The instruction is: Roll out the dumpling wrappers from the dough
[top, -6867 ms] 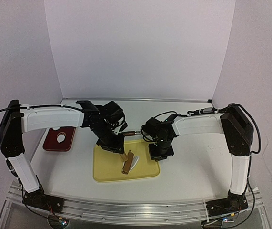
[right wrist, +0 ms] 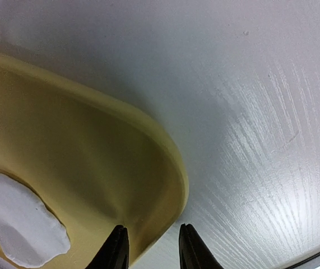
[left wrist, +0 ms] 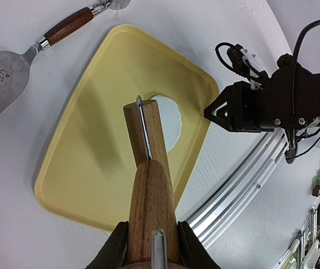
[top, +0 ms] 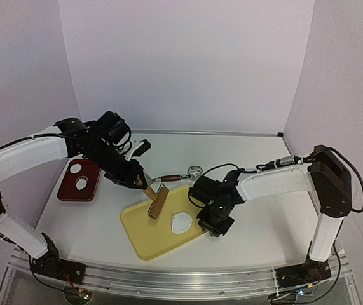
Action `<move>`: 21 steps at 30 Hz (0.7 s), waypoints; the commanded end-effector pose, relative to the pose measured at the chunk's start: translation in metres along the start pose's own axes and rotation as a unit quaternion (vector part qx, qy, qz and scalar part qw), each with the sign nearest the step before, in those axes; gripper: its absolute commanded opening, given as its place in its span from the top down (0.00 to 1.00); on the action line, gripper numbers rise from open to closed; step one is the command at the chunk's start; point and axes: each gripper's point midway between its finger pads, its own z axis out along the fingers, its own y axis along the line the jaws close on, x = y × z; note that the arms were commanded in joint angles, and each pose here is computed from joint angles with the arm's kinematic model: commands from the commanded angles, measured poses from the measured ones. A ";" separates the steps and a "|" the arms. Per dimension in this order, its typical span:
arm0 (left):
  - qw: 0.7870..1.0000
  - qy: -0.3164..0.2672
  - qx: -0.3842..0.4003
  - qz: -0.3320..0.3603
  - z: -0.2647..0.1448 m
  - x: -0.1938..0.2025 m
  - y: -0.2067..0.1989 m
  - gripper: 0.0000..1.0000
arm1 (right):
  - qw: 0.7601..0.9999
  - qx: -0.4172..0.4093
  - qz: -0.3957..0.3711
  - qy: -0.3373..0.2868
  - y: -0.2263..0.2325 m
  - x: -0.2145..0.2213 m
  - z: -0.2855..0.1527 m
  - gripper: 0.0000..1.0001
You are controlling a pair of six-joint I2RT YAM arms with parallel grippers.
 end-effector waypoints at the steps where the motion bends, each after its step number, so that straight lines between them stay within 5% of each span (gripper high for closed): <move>1: 0.999 -0.042 0.024 0.025 -0.014 -0.015 -0.010 1.00 | 1.000 -0.001 -0.008 -0.020 0.009 -0.006 -0.002 0.73; 21: 0.997 -0.022 0.075 -0.007 0.018 -0.037 -0.021 1.00 | 0.981 -0.020 -0.187 -0.041 0.037 -0.067 -0.012 1.00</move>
